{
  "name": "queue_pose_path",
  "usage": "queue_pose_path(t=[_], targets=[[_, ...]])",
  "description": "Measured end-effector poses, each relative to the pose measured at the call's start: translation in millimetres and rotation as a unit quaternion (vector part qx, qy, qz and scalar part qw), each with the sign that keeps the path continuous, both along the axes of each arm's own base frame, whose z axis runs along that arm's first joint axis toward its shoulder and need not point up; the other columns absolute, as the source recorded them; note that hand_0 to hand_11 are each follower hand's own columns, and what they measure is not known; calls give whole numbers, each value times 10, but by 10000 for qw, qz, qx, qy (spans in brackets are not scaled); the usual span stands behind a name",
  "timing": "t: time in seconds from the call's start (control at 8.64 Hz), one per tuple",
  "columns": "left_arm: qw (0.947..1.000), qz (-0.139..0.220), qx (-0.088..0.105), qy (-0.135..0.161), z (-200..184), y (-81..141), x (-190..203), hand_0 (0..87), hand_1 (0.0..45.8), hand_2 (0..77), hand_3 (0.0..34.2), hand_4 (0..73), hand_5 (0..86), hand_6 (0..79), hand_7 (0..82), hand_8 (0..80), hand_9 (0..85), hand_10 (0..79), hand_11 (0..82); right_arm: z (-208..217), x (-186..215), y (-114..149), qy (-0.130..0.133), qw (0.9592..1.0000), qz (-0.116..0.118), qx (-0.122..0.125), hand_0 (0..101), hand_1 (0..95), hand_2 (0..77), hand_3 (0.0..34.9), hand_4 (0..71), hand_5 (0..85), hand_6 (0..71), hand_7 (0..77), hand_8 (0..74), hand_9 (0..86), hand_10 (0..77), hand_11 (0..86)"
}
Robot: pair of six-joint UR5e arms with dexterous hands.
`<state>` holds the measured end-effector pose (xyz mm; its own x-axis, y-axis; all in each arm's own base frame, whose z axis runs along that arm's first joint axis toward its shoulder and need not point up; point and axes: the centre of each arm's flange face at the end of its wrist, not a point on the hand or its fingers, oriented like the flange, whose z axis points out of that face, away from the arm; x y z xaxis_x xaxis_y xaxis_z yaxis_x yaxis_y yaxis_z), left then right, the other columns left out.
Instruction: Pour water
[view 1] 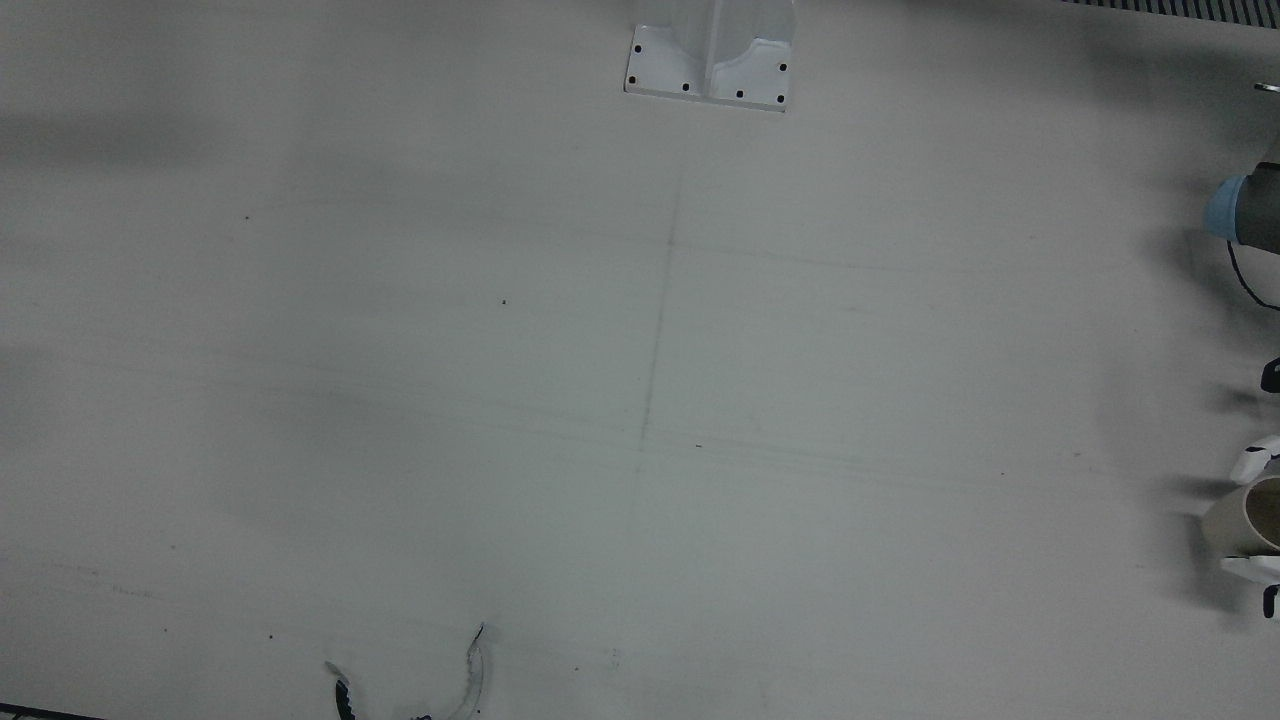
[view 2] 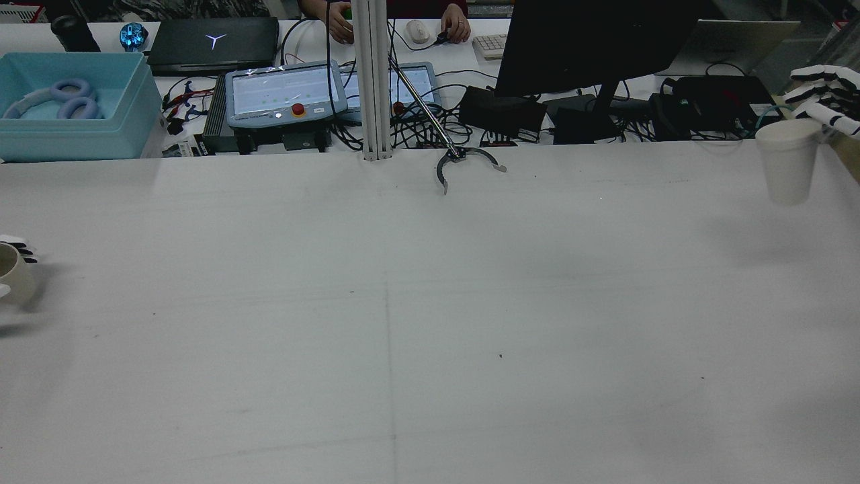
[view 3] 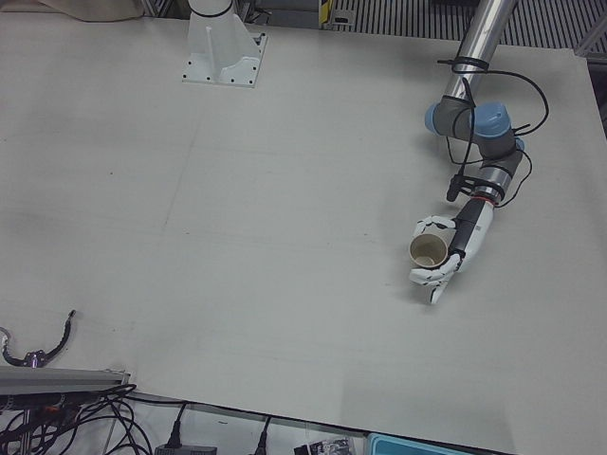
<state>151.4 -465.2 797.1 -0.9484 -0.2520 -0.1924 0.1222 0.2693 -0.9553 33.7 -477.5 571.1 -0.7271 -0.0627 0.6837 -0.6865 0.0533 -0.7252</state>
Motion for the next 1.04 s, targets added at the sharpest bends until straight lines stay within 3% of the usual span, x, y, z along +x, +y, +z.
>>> queue_pose_path(t=[0.23,0.58,0.81,0.93,1.04], targets=[[9997,-141,-35,-176,371,128,-196,468,235,442,0,240,262,207,376,224,355,33,65,95,63,52,25,9999,45,-88,157,44,305,0,153,245,327,305,305,420,218,322],[9987,-245,133,-432,598,209,-275,467,235,442,1,235,251,191,365,224,360,44,65,136,141,90,37,9998,114,-131,158,44,305,0,153,245,327,305,305,420,218,316],[9974,-301,214,-620,664,226,-292,444,180,513,0,229,196,175,338,213,349,44,76,169,158,122,51,9998,127,-167,158,44,305,0,153,245,327,305,305,420,218,316],[9964,-332,275,-736,728,246,-304,444,180,513,0,229,196,175,338,213,349,44,76,176,168,129,54,9997,136,-175,156,44,305,0,147,245,327,305,305,420,218,322],[9955,-351,303,-821,784,267,-316,436,169,562,0,207,202,175,344,207,344,44,76,177,178,132,55,9997,147,-176,154,44,305,0,142,245,316,284,305,420,218,316]])
